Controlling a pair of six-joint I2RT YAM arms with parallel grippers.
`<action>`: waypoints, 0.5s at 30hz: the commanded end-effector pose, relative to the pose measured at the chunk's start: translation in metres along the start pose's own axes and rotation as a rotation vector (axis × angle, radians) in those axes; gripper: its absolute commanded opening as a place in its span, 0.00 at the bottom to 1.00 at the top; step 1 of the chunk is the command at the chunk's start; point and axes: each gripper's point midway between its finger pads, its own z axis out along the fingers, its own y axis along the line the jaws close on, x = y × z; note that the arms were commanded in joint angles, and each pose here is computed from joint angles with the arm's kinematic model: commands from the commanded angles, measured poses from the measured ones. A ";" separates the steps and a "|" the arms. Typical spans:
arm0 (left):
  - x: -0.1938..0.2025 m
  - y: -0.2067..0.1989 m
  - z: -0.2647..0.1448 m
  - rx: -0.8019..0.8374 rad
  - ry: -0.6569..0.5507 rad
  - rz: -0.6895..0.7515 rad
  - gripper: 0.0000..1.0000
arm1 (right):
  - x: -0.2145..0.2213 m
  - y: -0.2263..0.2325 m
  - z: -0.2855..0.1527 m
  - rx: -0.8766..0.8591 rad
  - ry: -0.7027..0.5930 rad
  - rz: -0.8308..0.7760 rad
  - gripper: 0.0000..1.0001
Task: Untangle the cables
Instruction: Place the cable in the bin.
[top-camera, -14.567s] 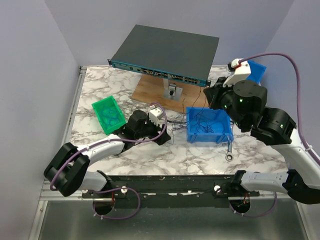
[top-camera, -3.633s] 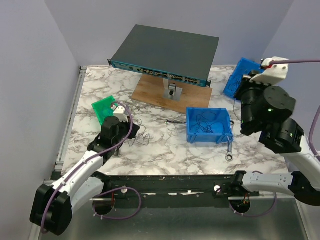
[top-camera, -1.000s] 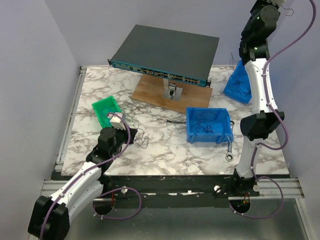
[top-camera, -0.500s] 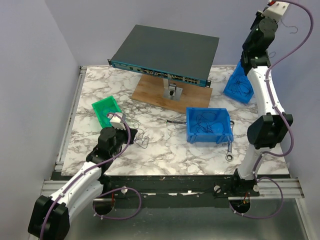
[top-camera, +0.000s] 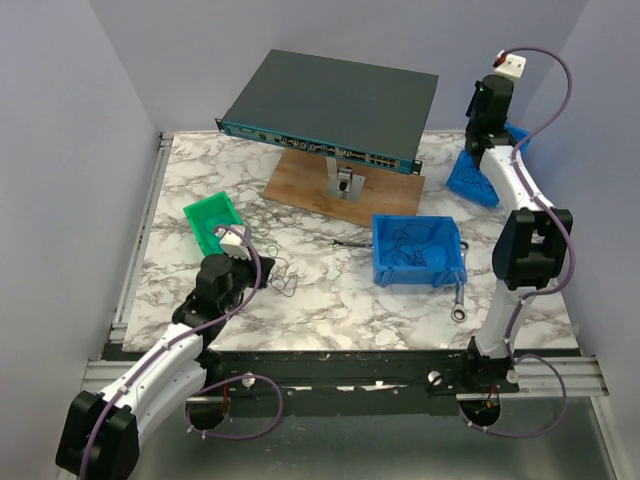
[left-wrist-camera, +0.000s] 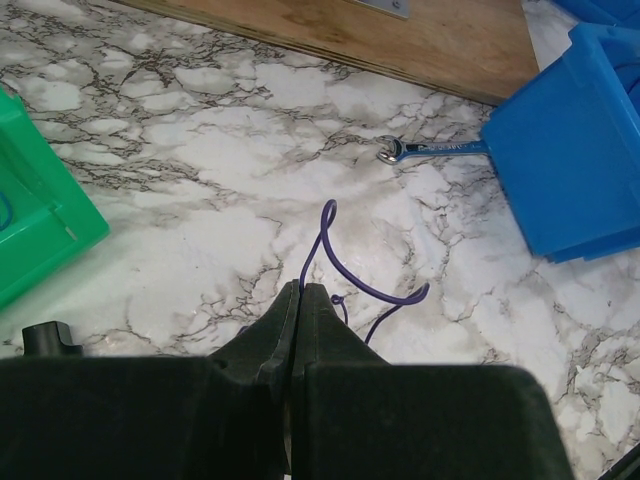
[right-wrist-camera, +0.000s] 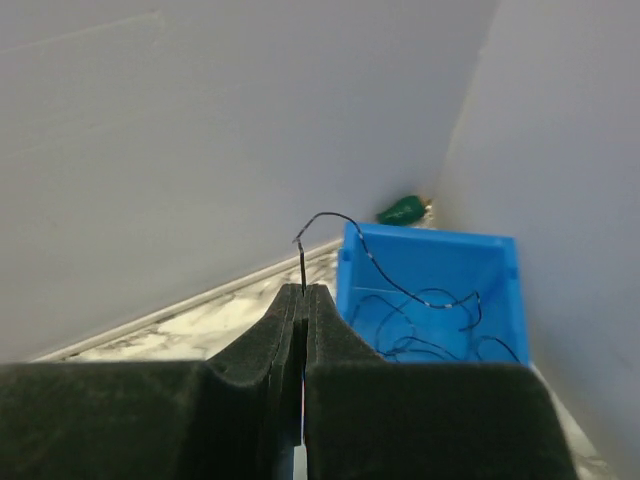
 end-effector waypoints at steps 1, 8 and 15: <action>-0.008 -0.002 -0.002 -0.001 -0.032 -0.002 0.00 | 0.067 0.009 0.022 -0.092 0.237 0.075 0.01; -0.010 -0.002 -0.004 0.000 -0.048 0.002 0.00 | 0.125 -0.023 0.043 -0.010 0.342 0.132 0.01; -0.007 -0.007 0.001 0.033 -0.016 0.011 0.00 | 0.172 -0.060 0.051 0.173 0.419 0.104 0.01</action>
